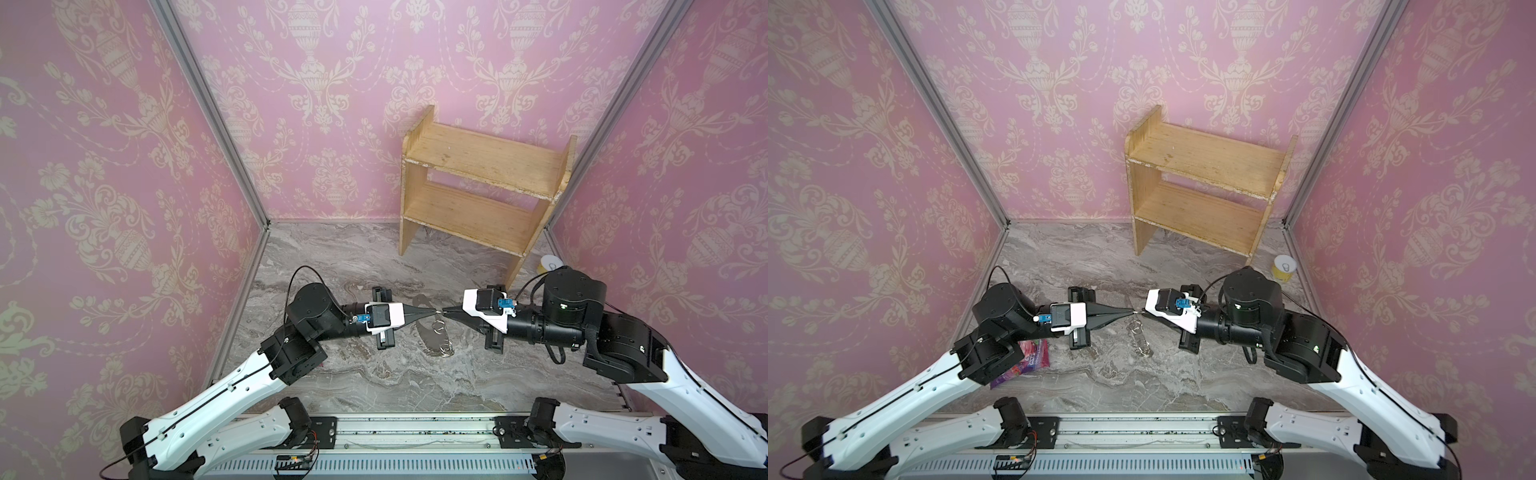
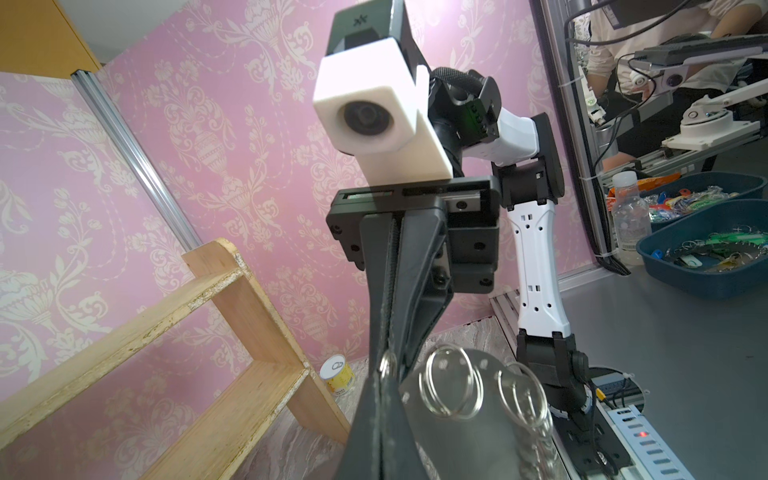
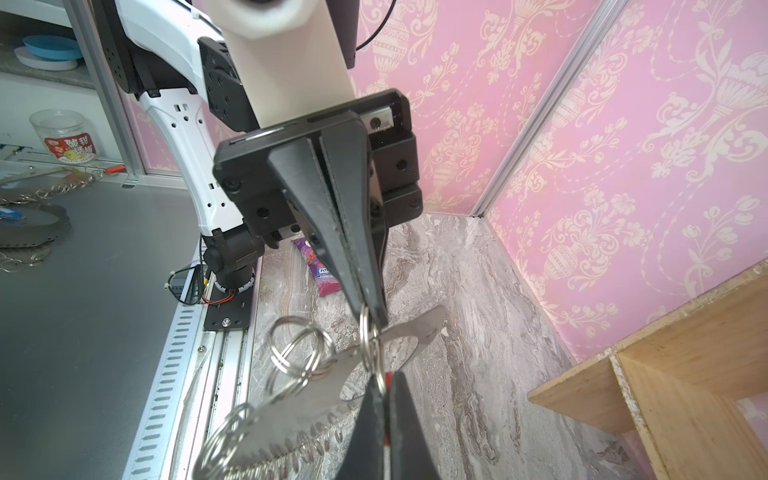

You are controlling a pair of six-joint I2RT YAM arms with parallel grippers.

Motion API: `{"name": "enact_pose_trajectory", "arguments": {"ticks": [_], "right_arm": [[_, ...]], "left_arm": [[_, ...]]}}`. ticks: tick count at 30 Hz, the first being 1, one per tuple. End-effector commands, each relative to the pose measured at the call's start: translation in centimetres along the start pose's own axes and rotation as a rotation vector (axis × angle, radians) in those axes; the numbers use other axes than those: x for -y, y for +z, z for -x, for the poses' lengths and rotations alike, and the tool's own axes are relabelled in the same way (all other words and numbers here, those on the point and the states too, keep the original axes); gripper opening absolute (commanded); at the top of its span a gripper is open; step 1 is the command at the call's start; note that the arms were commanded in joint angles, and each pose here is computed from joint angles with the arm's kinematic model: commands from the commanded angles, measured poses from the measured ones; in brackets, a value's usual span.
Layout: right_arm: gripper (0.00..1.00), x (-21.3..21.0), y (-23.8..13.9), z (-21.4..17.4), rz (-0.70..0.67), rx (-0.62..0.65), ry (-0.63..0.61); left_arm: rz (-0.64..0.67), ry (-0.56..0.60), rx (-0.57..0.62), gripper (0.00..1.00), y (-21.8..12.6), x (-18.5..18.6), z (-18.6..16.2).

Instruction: Put the keys on the keyring

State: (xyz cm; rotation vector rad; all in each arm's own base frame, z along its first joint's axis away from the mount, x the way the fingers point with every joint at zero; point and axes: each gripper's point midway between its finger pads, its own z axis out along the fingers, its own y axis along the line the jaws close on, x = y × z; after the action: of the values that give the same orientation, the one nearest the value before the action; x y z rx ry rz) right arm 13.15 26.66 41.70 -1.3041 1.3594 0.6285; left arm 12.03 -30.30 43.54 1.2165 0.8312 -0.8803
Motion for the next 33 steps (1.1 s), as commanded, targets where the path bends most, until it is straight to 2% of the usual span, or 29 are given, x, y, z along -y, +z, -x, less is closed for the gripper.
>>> {"name": "enact_pose_trajectory", "arguments": {"ticks": [1, 14, 22, 27, 33], "right_arm": [[0.0, -1.6, 1.1, -1.5, 0.079, -0.035, 0.046], [0.0, -2.8, 4.0, -2.1, 0.177, -0.041, 0.113], [0.28, -1.1, 0.3, -1.5, 0.039, -0.027, 0.071], [0.32, -0.5, -1.9, -0.6, -0.02, 0.005, 0.034], [0.34, -0.1, -3.7, 1.5, -0.063, 0.116, -0.004]], "left_arm": [[0.06, 0.06, 0.135, 0.0, -0.4, -1.6, 3.8], [0.007, 0.036, 0.16, 0.0, 0.4, -1.0, 3.2], [0.024, 0.061, 0.137, 0.0, -0.2, -0.9, 2.8], [0.017, 0.063, 0.139, 0.0, -0.1, -0.8, 2.7], [0.01, 0.058, 0.148, 0.0, 0.0, -0.8, 2.8]]}}
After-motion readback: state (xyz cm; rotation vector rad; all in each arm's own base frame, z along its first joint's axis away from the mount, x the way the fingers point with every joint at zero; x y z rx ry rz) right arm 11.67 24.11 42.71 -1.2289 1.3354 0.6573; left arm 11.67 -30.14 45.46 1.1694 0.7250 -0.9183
